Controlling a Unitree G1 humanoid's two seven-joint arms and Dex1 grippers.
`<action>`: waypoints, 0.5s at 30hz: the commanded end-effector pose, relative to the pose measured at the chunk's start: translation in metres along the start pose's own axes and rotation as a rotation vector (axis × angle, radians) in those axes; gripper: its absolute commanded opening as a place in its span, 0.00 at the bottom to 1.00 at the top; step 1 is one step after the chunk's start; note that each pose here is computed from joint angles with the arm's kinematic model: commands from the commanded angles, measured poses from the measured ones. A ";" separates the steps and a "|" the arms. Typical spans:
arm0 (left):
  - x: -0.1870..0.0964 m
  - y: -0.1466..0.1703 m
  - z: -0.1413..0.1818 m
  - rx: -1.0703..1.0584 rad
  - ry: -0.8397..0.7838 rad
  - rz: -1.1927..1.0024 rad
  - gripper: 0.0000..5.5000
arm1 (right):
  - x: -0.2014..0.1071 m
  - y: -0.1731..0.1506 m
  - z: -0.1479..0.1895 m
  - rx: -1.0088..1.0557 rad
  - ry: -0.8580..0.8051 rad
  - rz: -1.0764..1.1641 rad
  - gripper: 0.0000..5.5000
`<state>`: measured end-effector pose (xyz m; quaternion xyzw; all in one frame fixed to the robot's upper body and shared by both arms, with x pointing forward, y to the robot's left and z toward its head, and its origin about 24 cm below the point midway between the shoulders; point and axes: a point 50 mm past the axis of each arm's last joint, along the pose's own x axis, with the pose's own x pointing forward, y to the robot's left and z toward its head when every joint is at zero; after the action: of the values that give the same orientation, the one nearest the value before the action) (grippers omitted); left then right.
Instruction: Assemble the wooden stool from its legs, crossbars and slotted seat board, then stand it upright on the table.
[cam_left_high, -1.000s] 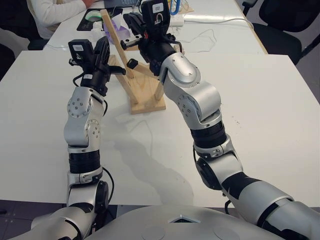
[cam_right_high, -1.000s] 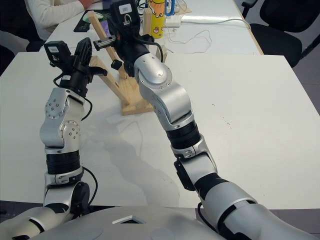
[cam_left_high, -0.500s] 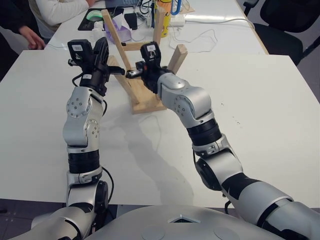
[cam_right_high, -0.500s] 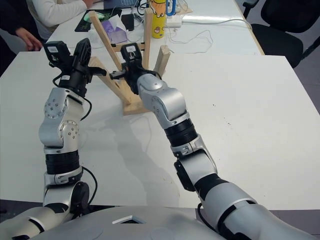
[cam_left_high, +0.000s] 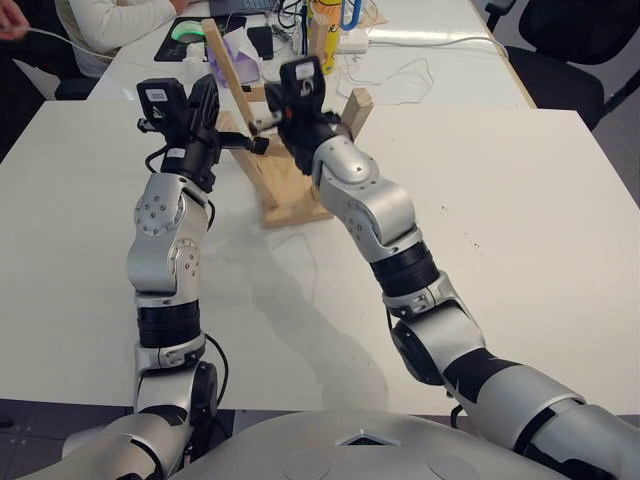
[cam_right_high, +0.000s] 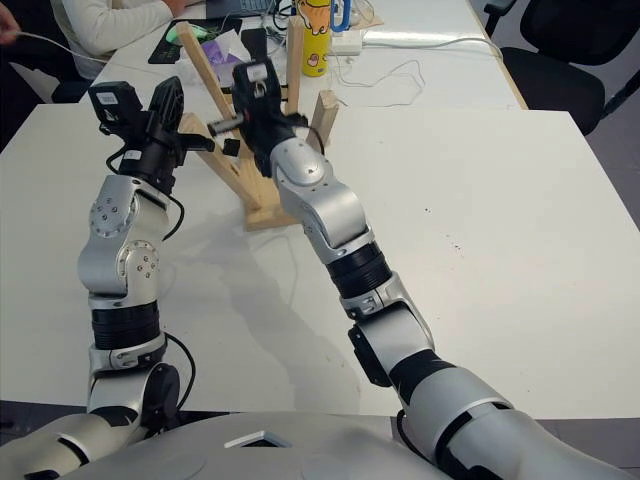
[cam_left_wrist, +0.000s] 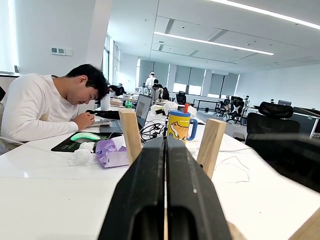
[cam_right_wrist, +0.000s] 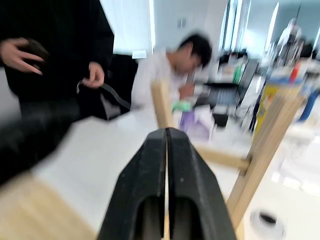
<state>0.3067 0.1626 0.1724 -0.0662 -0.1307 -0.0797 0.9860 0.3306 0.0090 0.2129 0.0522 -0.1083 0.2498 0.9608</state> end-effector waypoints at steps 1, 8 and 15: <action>0.002 -0.004 0.000 -0.005 0.006 -0.015 0.00 | 0.011 0.023 0.045 0.076 -0.172 0.014 0.00; 0.000 -0.004 0.000 -0.005 0.006 -0.011 0.00 | 0.014 0.029 0.039 0.076 -0.101 0.101 0.00; -0.004 -0.004 0.006 -0.012 -0.010 0.007 0.00 | -0.050 0.027 -0.138 0.064 0.855 0.226 0.00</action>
<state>0.3044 0.1612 0.1714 -0.0718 -0.1282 -0.0766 0.9862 0.3192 0.0422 0.1898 -0.0253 0.0057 0.3643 0.9309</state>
